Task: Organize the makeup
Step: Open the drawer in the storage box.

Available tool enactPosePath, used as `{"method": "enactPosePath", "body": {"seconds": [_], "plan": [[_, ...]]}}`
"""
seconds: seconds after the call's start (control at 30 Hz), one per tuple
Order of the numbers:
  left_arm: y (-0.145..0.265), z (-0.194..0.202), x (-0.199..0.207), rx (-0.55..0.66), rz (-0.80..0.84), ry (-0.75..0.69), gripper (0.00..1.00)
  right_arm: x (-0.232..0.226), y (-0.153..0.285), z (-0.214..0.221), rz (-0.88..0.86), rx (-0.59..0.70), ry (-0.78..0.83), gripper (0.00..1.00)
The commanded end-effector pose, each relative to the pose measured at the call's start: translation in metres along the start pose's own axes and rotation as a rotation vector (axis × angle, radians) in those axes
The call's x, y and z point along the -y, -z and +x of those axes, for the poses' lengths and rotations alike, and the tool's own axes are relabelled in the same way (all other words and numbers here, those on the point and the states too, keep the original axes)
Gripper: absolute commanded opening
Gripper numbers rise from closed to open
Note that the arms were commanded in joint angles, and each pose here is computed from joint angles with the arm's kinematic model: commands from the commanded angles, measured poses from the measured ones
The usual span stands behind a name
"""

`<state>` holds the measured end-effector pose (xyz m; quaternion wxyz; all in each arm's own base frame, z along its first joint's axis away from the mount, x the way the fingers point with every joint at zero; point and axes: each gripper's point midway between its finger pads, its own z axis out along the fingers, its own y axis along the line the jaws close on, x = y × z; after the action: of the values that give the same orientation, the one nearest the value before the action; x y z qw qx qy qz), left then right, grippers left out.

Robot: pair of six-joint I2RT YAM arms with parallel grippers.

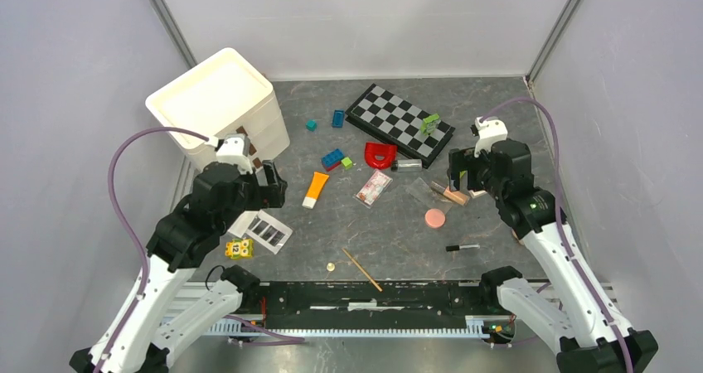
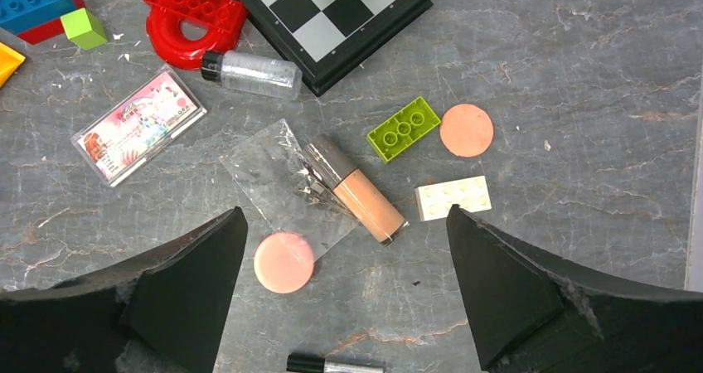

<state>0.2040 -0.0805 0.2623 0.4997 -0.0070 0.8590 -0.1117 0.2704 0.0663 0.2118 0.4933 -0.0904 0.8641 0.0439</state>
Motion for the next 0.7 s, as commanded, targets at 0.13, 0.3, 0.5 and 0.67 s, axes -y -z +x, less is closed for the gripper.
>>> {"method": "enactPosePath", "body": {"seconds": [0.13,0.3,0.5,0.67], "plan": [[-0.021,0.04,-0.02,-0.237,-0.172,-0.037,1.0,-0.004,-0.007,-0.003,-0.009,-0.028,-0.044,0.98],[-0.029,0.038,-0.021,-0.246,-0.204,-0.041,1.0,0.001,-0.008,-0.005,0.028,-0.1,-0.055,0.98],[-0.019,0.014,-0.027,-0.139,-0.253,0.038,1.0,-0.017,-0.017,-0.019,-0.067,-0.014,-0.09,0.98],[0.002,0.002,-0.024,-0.073,-0.165,-0.007,1.0,-0.06,-0.036,-0.025,-0.295,0.042,-0.158,0.98]]}}
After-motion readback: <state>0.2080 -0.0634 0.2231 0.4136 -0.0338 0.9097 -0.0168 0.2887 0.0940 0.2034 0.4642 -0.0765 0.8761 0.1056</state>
